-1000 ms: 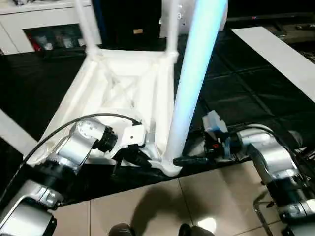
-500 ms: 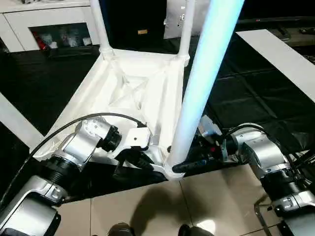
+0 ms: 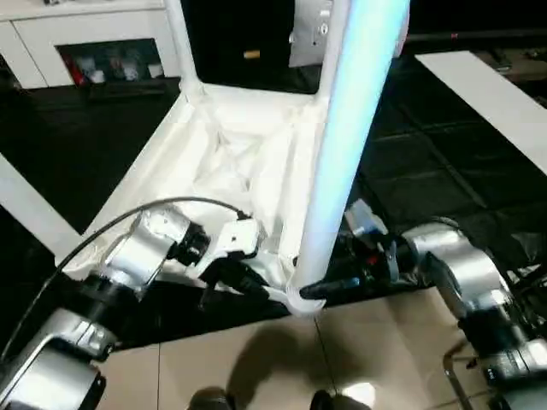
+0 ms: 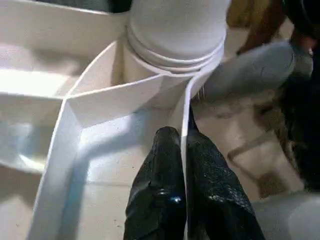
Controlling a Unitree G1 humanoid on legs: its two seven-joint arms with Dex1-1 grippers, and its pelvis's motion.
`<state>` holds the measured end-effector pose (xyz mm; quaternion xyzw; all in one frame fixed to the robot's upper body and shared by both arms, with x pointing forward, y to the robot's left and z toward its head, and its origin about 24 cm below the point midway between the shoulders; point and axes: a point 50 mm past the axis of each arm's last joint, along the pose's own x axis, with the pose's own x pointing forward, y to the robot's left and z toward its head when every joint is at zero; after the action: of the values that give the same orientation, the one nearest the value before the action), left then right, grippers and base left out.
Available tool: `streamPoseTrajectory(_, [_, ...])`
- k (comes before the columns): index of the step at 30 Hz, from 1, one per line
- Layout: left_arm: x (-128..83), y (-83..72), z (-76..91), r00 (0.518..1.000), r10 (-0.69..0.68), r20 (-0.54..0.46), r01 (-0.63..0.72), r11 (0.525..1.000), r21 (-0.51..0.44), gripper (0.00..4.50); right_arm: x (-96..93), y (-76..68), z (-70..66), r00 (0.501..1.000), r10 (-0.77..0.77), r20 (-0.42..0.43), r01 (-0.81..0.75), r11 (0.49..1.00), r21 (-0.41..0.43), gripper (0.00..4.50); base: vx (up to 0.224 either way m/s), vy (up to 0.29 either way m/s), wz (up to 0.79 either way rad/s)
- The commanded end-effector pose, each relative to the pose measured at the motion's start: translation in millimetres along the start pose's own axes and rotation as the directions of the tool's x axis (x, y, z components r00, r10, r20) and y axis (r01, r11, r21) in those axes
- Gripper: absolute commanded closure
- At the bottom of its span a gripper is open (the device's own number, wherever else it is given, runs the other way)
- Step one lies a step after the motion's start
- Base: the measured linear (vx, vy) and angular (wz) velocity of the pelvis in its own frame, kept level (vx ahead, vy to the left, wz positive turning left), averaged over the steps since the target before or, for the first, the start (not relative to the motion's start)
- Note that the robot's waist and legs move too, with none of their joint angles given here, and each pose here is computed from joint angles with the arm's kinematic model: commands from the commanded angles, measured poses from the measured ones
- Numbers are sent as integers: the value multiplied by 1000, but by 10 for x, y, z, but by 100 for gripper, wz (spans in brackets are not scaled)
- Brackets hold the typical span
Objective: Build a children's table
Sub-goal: Rotate leg to tighten
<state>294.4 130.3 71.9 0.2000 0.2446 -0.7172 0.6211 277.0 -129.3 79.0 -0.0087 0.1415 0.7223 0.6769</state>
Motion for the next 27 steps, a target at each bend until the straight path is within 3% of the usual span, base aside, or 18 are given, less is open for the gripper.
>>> streamPoseTrajectory(1, [83, 7, -24, 998, 49, 40, -46, 997, -70, 450, 100, 22, 9, 998, -24, 62, 21, 998, 56, 245, 0, 0, 0])
streamPoseTrajectory(4, [111, 7, 0, 990, 115, 79, -106, 988, -114, 450, 227, 29, -9, 982, -163, 95, 153, 983, 101, 245, 0, 0, 0])
streamPoseTrajectory(7, [133, 21, 11, 986, 144, 89, -132, 983, -130, 450, 281, 35, -10, 973, -203, 108, 191, 975, 114, 245, 0, 0, 0])
streamPoseTrajectory(8, [206, 43, 47, 975, 195, 107, -177, 972, -157, 450, 410, 49, -12, 953, -278, 122, 259, 954, 152, 245, 0, 0, 0])
streamPoseTrajectory(15, [408, 176, 191, 920, 365, 145, -323, 913, -249, 450, 798, -6, 63, 877, -458, 147, 418, 876, 239, 245, 0, 0, 0])
streamPoseTrajectory(17, [478, 280, 287, 871, 466, 156, -406, 861, -306, 450, 965, -120, 119, 812, -569, 130, 521, 807, 278, 245, 0, 0, 0])
streamPoseTrajectory(19, [484, 290, 296, 866, 475, 157, -413, 856, -312, 450, 980, -133, 124, 805, -580, 128, 531, 799, 282, 245, 0, 0, 0])
streamPoseTrajectory(20, [488, 390, 358, 806, 575, 141, -501, 789, -355, 450, 1077, -239, 174, 728, -678, 101, 626, 717, 306, 245, 0, 0, 0])
streamPoseTrajectory(22, [433, 483, 377, 740, 665, 102, -592, 716, -371, 450, 1163, -308, 250, 671, -735, 104, 666, 658, 350, 245, 0, 0, 0])
streamPoseTrajectory(23, [402, 499, 367, 727, 682, 84, -613, 699, -368, 450, 1193, -311, 283, 673, -730, 120, 653, 663, 367, 245, 0, 0, 0])
streamPoseTrajectory(25, [393, 502, 363, 724, 685, 79, -618, 695, -368, 450, 1203, -309, 294, 675, -727, 126, 647, 666, 372, 189, 0, 0, 0])
streamPoseTrajectory(27, [337, 502, 336, 715, 696, 67, -634, 686, -358, 450, 1186, -309, 297, 672, -727, 142, 657, 673, 340, 165, 0, 0, 0])
